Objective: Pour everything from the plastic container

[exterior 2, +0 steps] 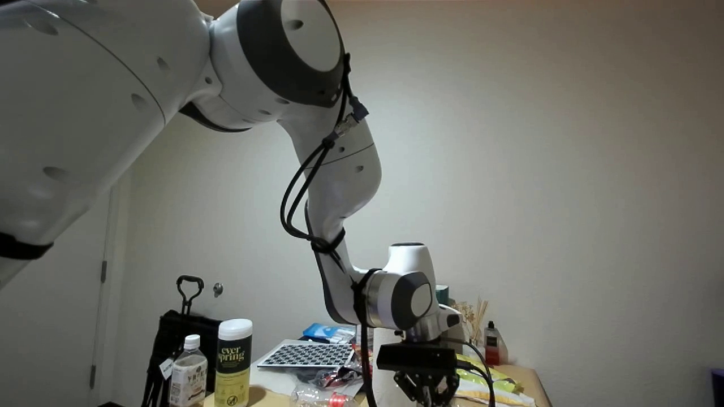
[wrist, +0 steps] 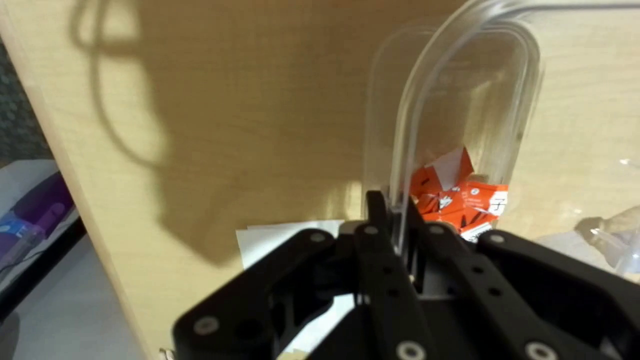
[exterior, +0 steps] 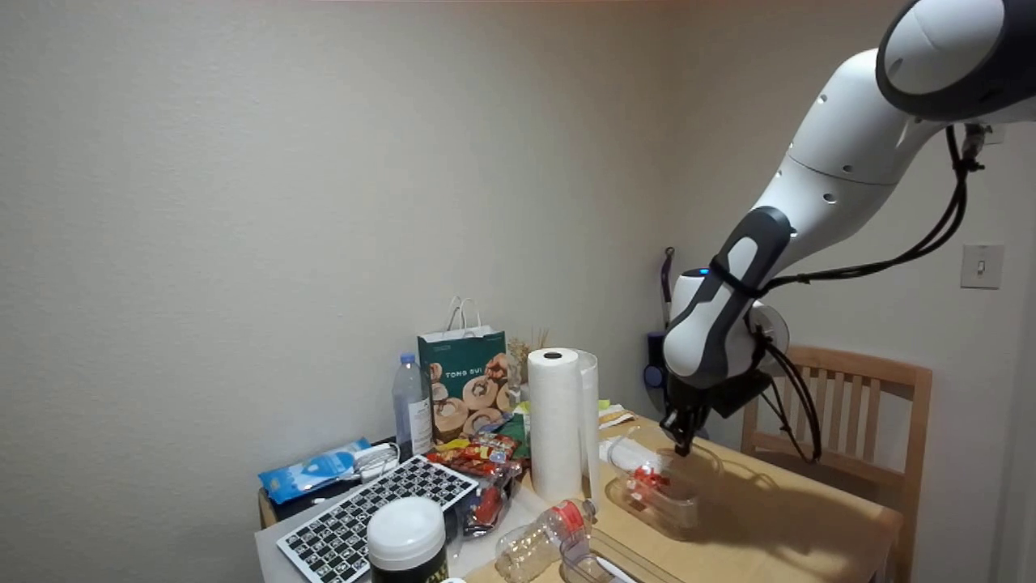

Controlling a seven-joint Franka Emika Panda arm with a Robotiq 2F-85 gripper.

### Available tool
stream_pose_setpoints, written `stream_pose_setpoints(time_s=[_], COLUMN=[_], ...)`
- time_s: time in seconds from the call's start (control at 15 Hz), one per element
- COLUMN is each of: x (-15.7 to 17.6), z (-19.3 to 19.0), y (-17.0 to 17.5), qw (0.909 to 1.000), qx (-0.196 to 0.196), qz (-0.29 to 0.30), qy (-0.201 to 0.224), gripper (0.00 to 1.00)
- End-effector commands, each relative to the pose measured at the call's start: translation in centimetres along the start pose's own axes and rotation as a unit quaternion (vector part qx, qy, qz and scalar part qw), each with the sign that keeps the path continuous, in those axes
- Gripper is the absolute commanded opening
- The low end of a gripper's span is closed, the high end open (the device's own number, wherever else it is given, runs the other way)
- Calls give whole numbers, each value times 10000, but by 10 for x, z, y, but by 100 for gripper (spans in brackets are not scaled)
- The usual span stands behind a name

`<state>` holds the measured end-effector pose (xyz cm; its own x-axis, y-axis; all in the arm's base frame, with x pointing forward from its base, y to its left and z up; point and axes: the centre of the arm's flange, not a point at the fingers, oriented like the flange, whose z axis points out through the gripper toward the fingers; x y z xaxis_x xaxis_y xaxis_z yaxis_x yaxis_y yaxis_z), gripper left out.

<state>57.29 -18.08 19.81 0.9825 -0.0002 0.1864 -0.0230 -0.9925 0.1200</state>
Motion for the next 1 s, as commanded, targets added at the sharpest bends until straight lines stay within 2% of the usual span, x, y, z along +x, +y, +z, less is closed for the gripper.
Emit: stream_pose_setpoints(time_s=[0.0, 0.33, 0.4, 0.47, 0.6, 0.67, 0.73, 0.93], x=[12, 20, 30, 31, 30, 29, 27, 16], z=[-40, -79, -55, -60, -57, -55, -51, -59], y=[-26, -45, -48, -49, -49, -49, -54, -65], qw=[9994, 9980, 9987, 9986, 9987, 9987, 9984, 9965], qx=[-55, 56, 42, 48, 52, 55, -249, -589], qz=[-313, -595, -443, -453, -456, -456, -467, -562], qy=[155, 200, 246, 255, 234, 213, 181, -196], gripper=[2, 2, 2, 8, 8, 2, 2, 2])
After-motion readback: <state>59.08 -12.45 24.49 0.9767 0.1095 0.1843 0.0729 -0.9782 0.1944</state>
